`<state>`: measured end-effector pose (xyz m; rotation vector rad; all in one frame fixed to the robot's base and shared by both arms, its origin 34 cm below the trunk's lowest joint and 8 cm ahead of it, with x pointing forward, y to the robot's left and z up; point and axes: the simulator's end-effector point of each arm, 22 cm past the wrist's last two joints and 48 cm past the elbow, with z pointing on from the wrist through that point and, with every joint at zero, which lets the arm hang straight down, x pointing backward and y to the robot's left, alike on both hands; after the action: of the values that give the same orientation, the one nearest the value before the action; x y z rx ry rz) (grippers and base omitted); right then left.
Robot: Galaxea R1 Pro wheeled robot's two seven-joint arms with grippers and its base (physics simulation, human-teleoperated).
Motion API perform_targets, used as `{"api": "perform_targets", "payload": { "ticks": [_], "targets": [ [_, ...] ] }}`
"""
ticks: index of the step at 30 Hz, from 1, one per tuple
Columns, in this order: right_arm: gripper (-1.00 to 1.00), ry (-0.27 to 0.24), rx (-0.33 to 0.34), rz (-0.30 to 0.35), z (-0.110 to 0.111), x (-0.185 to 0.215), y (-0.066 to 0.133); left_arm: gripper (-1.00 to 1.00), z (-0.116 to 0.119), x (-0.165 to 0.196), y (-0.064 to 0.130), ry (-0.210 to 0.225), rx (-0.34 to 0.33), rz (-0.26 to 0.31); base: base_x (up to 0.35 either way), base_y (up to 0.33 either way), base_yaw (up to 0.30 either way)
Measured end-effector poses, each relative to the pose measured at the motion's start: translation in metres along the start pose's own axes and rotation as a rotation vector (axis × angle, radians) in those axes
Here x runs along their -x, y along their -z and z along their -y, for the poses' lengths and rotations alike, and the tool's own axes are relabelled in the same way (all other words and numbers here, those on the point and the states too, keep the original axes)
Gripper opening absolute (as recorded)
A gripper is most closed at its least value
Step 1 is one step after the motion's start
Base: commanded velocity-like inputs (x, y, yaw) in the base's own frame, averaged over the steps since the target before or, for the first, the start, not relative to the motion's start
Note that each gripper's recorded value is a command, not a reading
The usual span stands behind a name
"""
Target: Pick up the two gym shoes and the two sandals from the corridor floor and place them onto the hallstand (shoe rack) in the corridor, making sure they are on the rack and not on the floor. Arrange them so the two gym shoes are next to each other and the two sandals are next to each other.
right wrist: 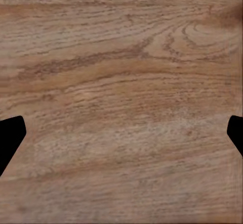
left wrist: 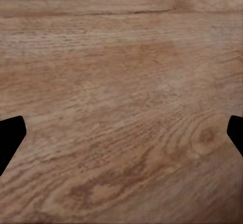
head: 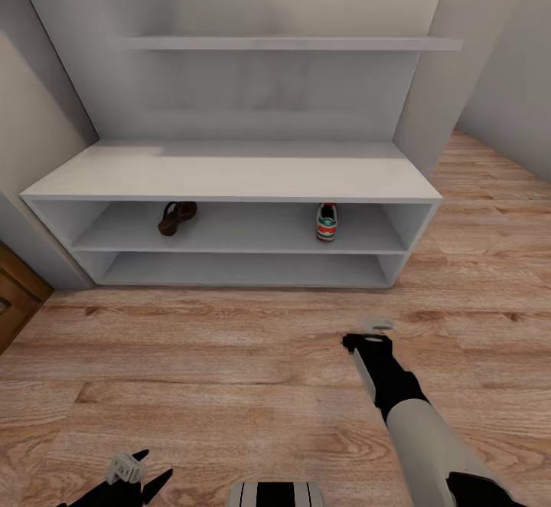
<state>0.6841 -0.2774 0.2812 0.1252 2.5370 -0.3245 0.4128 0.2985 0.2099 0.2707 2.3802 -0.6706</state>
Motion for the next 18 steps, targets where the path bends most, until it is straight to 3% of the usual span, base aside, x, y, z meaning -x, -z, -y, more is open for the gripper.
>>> {"api": "perform_targets", "payload": {
  "ticks": [6, 7, 8, 11, 18],
  "targets": [
    [1.00, 0.006, -0.034, 0.053, 0.037, -0.037, -0.010, 1.00, -0.013, 0.000, -0.001, 0.005, 0.067, 0.003, -0.001, 0.000, 0.000],
    [1.00, 0.013, -0.025, 0.060, 0.044, -0.053, -0.013, 1.00, -0.016, -0.001, -0.002, 0.007, 0.086, 0.004, 0.000, 0.000, 0.000],
    [1.00, 0.038, 0.040, 0.084, 0.055, -0.088, -0.017, 1.00, -0.020, -0.001, -0.006, 0.014, 0.127, 0.008, 0.000, 0.000, 0.000],
    [1.00, 0.071, 0.093, 0.066, 0.065, -0.139, -0.016, 1.00, -0.022, -0.001, -0.009, 0.021, 0.160, 0.012, 0.000, 0.000, 0.000],
    [1.00, 0.105, 0.157, 0.051, 0.072, -0.204, -0.010, 1.00, -0.025, -0.006, -0.013, 0.037, 0.206, 0.011, 0.000, 0.000, 0.000]
  ]
}}
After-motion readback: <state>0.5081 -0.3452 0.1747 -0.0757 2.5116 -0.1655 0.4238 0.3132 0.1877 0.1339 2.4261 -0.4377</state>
